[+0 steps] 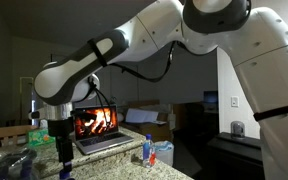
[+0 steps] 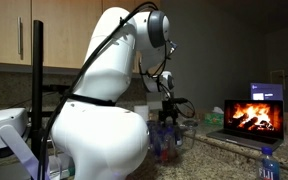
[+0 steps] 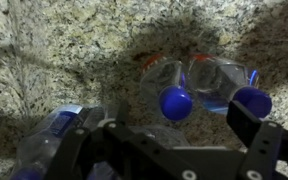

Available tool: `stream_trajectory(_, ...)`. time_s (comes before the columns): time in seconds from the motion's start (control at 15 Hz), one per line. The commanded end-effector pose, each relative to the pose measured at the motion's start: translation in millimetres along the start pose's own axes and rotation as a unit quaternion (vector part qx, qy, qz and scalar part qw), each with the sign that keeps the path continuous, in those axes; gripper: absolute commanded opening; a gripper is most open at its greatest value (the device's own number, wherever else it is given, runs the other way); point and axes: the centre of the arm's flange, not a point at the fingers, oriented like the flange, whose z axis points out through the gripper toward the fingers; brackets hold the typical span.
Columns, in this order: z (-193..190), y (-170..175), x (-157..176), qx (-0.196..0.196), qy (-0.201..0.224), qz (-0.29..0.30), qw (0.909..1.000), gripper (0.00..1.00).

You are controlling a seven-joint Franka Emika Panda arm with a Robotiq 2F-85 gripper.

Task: Move the three bottles to the right

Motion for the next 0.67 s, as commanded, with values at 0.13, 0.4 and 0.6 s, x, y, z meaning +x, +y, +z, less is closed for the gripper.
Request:
stream_trajectory(0.13, 9.6, 3.9, -10.5, 0.025, 0.009, -0.042, 0.9988, 1.00)
stream_trajectory(0.4, 15.3, 1.7, -17.7, 0.032, 0.001, -0.104, 0.9940, 1.00)
stream_trajectory(0.6, 14.3, -0.1, -15.0, 0.027, -0.010, -0.144, 0.9891, 1.00)
